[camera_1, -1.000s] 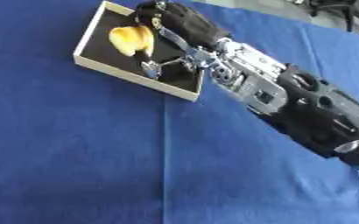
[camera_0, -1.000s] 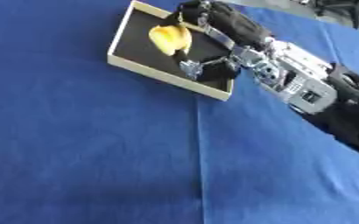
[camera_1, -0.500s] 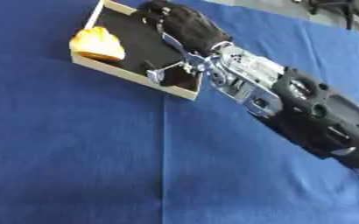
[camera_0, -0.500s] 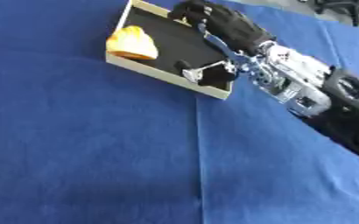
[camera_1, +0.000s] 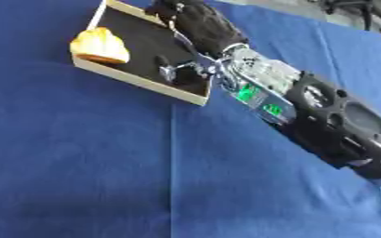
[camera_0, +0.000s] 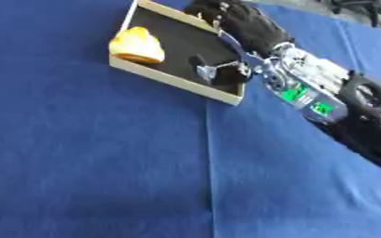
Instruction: Pick up objects on the table and place them in the box.
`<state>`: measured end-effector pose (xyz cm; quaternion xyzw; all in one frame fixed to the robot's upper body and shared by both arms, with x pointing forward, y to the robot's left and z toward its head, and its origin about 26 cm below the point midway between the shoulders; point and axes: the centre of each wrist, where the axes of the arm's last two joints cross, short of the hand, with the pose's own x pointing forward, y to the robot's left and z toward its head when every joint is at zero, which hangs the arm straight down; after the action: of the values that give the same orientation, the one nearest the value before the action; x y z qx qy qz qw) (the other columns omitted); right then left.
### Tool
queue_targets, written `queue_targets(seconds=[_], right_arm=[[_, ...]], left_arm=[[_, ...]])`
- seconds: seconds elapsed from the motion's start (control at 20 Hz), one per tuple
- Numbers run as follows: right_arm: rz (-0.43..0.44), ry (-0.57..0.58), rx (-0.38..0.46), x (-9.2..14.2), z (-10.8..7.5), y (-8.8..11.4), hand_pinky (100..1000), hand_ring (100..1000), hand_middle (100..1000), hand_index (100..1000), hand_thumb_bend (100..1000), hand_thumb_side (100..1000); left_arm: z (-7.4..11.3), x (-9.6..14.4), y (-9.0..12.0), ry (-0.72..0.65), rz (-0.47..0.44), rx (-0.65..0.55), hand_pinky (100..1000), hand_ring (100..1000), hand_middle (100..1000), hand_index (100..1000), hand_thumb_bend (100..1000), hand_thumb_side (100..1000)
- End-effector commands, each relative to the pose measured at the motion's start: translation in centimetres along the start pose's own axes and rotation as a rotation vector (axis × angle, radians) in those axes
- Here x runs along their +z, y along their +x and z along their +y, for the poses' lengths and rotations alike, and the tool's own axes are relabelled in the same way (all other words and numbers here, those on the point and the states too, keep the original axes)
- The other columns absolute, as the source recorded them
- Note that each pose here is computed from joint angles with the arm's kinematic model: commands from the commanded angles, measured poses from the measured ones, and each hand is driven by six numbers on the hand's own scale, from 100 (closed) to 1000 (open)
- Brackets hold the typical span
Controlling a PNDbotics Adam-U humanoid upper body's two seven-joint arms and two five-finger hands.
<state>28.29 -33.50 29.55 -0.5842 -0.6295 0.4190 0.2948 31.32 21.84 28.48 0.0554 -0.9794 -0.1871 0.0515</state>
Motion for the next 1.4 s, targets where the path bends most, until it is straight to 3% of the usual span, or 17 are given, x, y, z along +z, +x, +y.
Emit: queue_targets(seconds=[0.05,0.15,0.3,0.5,0.7,0.9,1.15,1.4], right_arm=[[-0.036,-0.126,-0.073,-0.1,-1.9,-1.1,850,937,890,933,100,273],[-0.079,-0.199,-0.121,0.2,-2.2,-1.8,840,926,876,915,100,257],[-0.148,-0.297,-0.186,1.0,-2.2,-3.0,831,910,862,888,100,310],[-0.187,-0.387,-0.259,2.5,-1.9,-4.5,829,900,857,881,100,284],[-0.211,-0.476,-0.394,5.0,0.3,-5.8,825,897,860,895,100,350],[-0.229,-0.585,-0.522,9.5,4.3,-6.5,822,895,868,915,100,482],[-0.244,-0.604,-0.596,15.7,10.2,-3.8,818,894,880,929,100,537],[-0.243,-0.567,-0.628,18.7,13.8,0.2,815,890,876,925,100,535]], left_arm=[[1.0,-0.3,0.4,-0.021,-0.013,-0.043,941,743,730,881,100,572],[1.3,-0.1,0.3,-0.023,0.0,-0.063,938,744,731,882,100,571],[1.8,0.2,0.3,-0.02,0.018,-0.099,927,749,734,884,100,571],[2.6,0.3,0.3,-0.026,0.039,-0.153,915,755,738,886,100,569],[3.9,0.3,0.3,-0.038,0.054,-0.236,899,760,745,889,100,567],[5.8,-0.1,0.6,-0.104,0.058,-0.37,864,767,752,894,100,545],[7.8,-0.2,1.1,-0.254,0.079,-0.533,821,774,754,903,100,373],[9.3,0.0,1.5,-0.461,0.159,-0.656,799,785,756,907,100,277]])
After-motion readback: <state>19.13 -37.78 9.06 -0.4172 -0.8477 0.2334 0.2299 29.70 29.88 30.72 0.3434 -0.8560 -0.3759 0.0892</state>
